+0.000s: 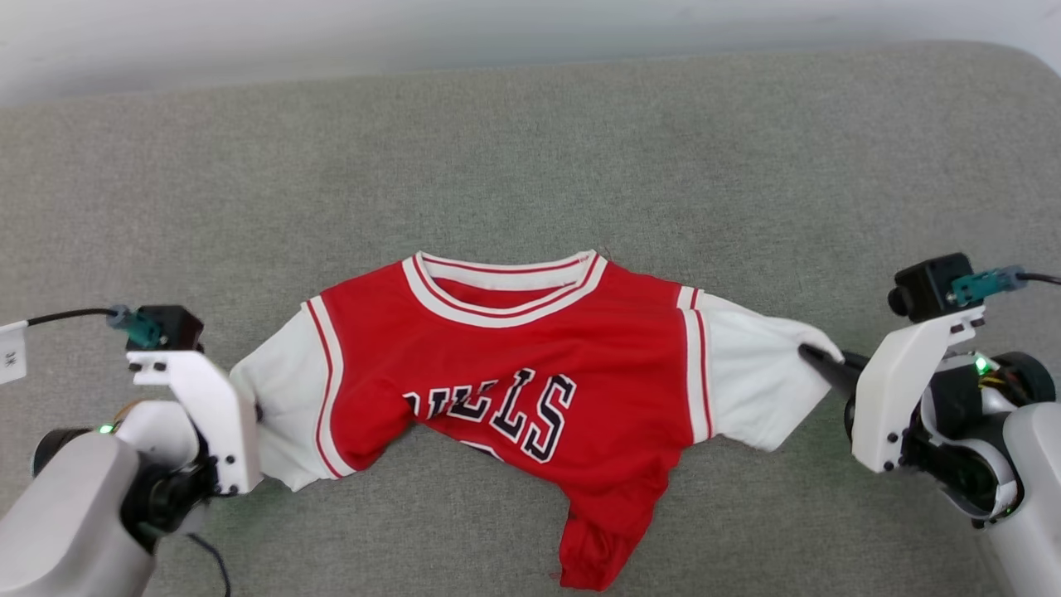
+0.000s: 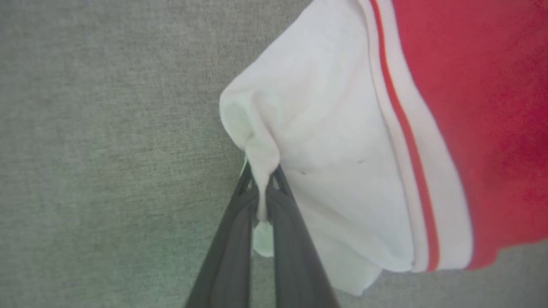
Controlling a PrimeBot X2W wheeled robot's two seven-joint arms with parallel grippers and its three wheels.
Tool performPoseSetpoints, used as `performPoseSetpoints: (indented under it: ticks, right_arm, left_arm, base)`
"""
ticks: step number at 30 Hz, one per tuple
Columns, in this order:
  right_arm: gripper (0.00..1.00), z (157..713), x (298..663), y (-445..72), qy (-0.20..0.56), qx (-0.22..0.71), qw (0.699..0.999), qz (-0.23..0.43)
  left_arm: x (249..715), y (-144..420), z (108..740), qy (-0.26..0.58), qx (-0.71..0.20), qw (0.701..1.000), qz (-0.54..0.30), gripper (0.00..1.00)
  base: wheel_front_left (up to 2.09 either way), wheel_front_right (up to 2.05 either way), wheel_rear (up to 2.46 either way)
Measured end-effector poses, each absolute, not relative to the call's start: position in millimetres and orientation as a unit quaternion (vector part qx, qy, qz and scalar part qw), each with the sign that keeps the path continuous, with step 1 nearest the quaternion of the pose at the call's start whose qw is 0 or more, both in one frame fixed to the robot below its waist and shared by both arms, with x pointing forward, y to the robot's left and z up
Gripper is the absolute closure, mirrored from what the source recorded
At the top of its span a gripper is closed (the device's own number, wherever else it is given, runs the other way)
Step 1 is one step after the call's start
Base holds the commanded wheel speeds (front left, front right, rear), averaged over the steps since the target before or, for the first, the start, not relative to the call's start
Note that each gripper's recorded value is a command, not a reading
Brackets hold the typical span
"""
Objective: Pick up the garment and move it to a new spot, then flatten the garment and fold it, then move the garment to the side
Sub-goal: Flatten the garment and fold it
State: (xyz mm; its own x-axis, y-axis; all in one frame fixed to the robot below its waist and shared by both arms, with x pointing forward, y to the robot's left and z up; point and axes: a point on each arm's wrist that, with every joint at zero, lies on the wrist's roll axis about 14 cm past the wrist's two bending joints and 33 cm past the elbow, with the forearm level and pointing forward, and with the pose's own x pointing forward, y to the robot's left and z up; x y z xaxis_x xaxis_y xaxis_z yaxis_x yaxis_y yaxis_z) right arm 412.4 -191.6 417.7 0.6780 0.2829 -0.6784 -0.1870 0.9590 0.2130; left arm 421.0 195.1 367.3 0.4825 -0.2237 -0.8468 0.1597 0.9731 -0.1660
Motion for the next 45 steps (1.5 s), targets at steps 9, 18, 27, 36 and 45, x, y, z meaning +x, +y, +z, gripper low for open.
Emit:
performPoseSetpoints:
  ticks: [9, 18, 27, 36, 45]
  right_arm:
    - [1.00, 476, 451, -208, 0.270, 0.026, 0.956, 0.107]
    - [1.00, 562, 509, -214, 0.146, 0.008, 0.985, 0.094]
    - [1.00, 674, 580, -214, -0.016, -0.008, 0.996, 0.089]
    - [1.00, 765, 633, -221, -0.158, -0.031, 0.984, 0.072]
    - [1.00, 766, 679, -212, -0.188, -0.045, 0.978, 0.077]
  left_arm:
    - [489, 180, 472, 0.284, 0.021, 0.951, -0.116, 1.00]
    - [550, 166, 583, 0.094, 0.018, 0.991, -0.089, 1.00]
    - [618, 165, 686, -0.065, -0.014, 0.996, -0.059, 1.00]
    - [667, 164, 769, -0.203, 0.013, 0.978, -0.047, 1.00]
    - [714, 156, 762, -0.224, 0.022, 0.973, -0.049, 1.00]
  base:
    - [0.00, 0.00, 0.00]
    - [0.00, 0.00, 0.00]
    - [0.00, 0.00, 0.00]
    - [0.00, 0.00, 0.00]
    - [0.00, 0.00, 0.00]
